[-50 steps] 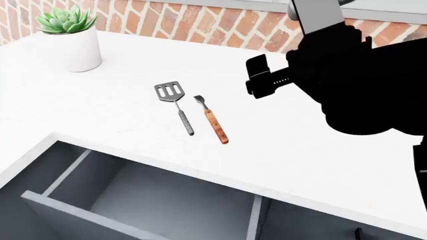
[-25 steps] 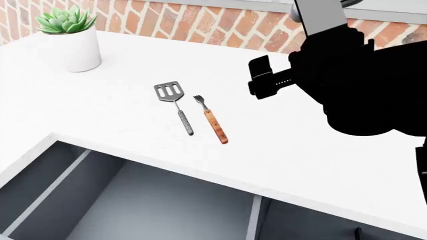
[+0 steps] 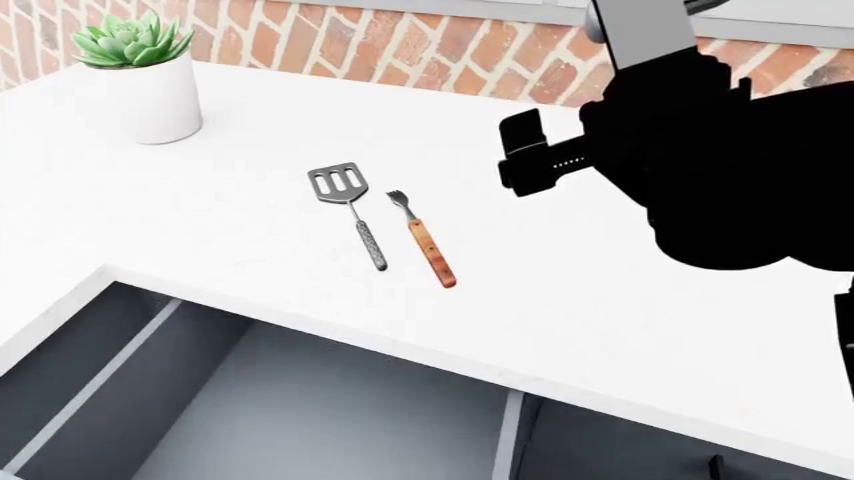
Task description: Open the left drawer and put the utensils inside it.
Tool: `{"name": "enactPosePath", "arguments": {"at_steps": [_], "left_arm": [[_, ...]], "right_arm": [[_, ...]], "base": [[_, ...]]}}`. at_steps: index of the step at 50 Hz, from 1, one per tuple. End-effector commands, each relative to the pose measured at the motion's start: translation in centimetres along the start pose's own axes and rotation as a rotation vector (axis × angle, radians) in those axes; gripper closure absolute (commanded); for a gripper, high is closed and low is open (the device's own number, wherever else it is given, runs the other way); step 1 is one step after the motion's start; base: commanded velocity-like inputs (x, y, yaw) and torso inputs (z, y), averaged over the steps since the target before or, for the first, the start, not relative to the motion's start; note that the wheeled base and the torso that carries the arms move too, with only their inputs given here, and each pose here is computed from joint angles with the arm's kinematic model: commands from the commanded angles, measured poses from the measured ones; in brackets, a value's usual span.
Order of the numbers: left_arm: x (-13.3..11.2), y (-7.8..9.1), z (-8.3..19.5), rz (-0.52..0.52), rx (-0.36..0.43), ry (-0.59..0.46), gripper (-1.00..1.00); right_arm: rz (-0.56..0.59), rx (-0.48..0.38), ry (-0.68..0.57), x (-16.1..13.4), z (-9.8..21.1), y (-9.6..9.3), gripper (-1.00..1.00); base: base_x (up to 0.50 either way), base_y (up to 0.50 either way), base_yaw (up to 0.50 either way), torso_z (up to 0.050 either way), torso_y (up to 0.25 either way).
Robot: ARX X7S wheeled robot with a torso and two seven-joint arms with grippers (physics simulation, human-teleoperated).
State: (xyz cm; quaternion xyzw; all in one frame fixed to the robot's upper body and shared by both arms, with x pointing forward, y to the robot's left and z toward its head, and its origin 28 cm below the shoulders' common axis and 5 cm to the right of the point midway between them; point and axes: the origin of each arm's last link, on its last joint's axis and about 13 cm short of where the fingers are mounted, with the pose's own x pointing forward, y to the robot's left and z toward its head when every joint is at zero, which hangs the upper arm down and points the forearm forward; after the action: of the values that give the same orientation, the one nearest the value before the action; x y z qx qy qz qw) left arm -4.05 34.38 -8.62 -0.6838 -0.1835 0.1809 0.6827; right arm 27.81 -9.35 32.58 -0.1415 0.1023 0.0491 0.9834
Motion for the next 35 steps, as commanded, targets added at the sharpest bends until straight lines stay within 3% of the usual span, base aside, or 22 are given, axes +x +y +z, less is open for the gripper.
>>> {"name": "enactPosePath", "arguments": {"at_steps": [1,9,15,19,26,30,35], "left_arm": [[3.4,4.1,-0.4,0.273,0.204,-0.057,-1.0],[3.7,4.2,-0.5,0.305,0.211,-0.097,-1.0],[3.8,4.2,-0.4,0.318,0.21,-0.12,-1.0],[3.8,4.2,-0.5,0.325,0.212,-0.119,-1.0],[3.9,4.3,-0.6,0.336,0.215,-0.122,-1.0],[4.0,4.3,-0.7,0.344,0.218,-0.118,-1.0],[3.9,4.4,-0.8,0.347,0.221,-0.109,-1.0]], "right_arm": [[-0.007,0.003,-0.008,-0.1,0.1,-0.1,-1.0],[0.035,-0.012,0.02,0.5,0.1,0.2,-1.0],[0.095,-0.083,0.068,1.8,0.9,0.0,-1.0],[0.262,-0.177,0.166,2.2,1.1,-0.1,-1.0],[0.222,-0.114,0.221,4.2,1.8,0.7,-1.0],[0.231,-0.121,0.232,5.2,1.7,1.6,-1.0],[0.248,-0.043,0.226,5.9,2.0,2.0,-1.0]], "base": [[0.0,0.0,0.0,0.0,0.0],[0.0,0.0,0.0,0.0,0.0],[0.0,0.0,0.0,0.0,0.0],[0.0,0.0,0.0,0.0,0.0],[0.0,0.0,0.0,0.0,0.0],[0.0,0.0,0.0,0.0,0.0],[0.0,0.0,0.0,0.0,0.0]]}}
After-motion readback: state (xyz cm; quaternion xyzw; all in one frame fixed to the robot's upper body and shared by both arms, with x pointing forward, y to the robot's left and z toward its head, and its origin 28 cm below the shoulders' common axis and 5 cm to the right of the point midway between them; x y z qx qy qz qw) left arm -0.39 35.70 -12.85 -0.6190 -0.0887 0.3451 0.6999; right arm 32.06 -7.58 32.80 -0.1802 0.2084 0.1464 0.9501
